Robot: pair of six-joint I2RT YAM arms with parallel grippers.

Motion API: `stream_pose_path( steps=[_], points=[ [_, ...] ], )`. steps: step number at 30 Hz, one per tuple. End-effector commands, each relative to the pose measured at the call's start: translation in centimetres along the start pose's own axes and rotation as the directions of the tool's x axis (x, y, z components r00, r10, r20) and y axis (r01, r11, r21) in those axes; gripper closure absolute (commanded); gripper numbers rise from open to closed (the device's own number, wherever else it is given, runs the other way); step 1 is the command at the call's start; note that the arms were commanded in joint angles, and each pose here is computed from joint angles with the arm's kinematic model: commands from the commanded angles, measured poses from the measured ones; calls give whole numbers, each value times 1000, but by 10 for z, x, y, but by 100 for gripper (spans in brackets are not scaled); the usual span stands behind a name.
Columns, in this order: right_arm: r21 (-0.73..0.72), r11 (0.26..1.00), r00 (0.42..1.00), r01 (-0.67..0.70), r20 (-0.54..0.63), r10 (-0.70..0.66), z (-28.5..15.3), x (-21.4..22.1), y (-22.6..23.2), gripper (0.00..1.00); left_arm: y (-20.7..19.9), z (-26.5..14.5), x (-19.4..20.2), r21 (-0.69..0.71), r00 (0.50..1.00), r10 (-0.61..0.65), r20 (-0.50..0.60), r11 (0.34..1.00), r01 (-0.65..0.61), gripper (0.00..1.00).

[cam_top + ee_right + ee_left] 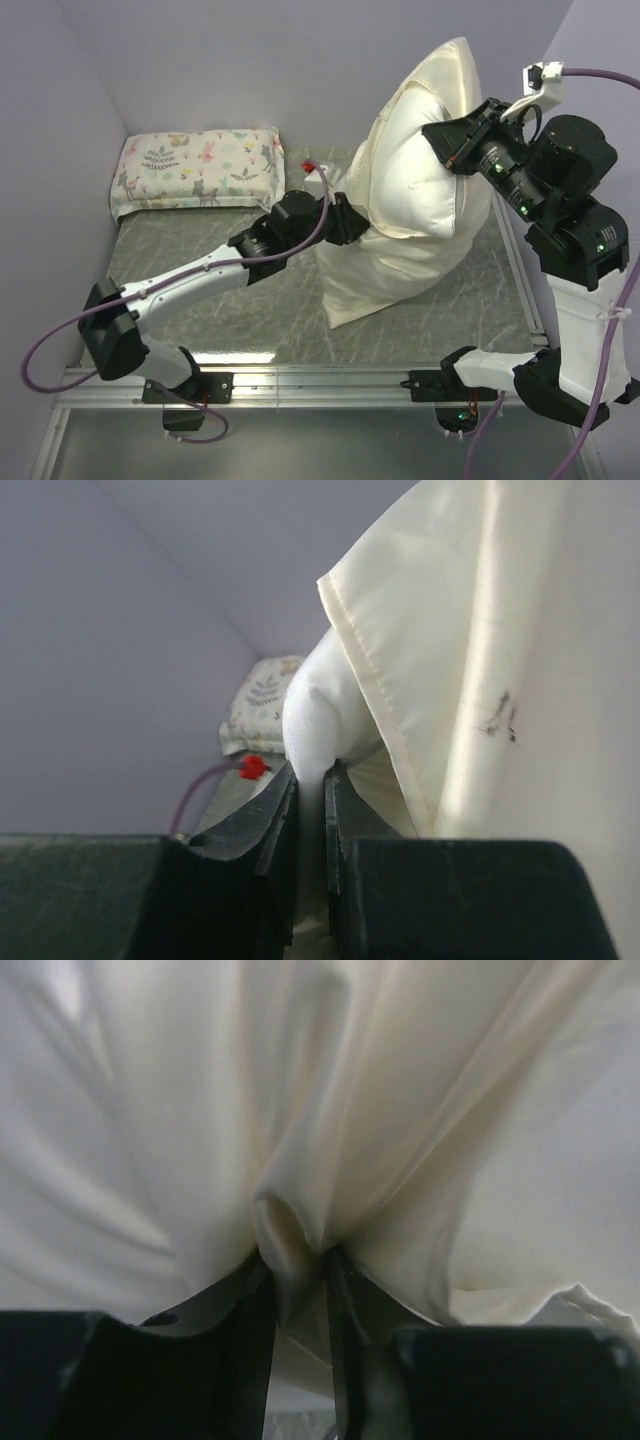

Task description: Remove the pillowcase from the pillow

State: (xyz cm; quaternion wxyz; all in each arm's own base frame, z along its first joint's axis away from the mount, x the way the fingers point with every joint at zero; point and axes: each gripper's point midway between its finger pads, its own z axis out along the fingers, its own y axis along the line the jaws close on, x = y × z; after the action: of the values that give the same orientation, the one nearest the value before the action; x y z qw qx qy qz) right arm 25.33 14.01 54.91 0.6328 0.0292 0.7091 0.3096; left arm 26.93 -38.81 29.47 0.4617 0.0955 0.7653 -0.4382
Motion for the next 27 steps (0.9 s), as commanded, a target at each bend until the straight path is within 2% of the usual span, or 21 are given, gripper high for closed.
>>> stream_pose_path(
  steps=[1,5,7,8,9,10,11,12,16,18,21,25,27],
  points=[
    [-321,947,975,-34,196,101,2,-51,78,100,-37,13,16,199,995,33,-95,980,-13,67],
    [-292,954,996,-62,46,78,62,24,71,100,-43,12,10,219,996,26,-80,976,-8,59],
    [-300,950,995,-80,30,94,76,42,71,100,-24,6,5,102,998,7,-65,995,0,53],
    [-281,954,995,-99,-10,100,86,64,64,100,-16,-3,0,41,998,-18,-60,999,20,45],
    [-292,951,994,-105,2,110,90,66,64,100,10,-9,2,-99,998,-34,-55,995,29,43],
    [-289,951,993,-111,-4,114,94,73,62,100,25,-18,2,-178,998,-48,-52,983,38,41],
    [-277,953,992,-125,-33,121,99,88,57,100,30,-35,-11,-232,996,-87,2,969,85,36],
    [-291,948,991,-131,-35,126,102,91,58,100,47,-48,-2,-296,996,-90,-10,951,83,34],
    [-289,944,987,-158,-79,141,115,117,54,100,71,-109,-16,-393,985,-122,123,905,161,26],
    [-290,941,984,-172,-85,154,119,120,54,100,65,-141,-31,-361,974,-134,184,912,194,25],
    [-302,935,982,-185,-102,162,122,125,58,100,54,-178,-56,-328,960,-128,251,921,209,18],
    [-310,930,979,-198,-115,170,125,130,63,100,28,-197,-83,-242,956,-92,278,957,162,7],
    [-301,933,979,-196,-119,167,127,133,64,100,7,-201,-103,-171,947,-87,310,974,146,5]
  ],
)
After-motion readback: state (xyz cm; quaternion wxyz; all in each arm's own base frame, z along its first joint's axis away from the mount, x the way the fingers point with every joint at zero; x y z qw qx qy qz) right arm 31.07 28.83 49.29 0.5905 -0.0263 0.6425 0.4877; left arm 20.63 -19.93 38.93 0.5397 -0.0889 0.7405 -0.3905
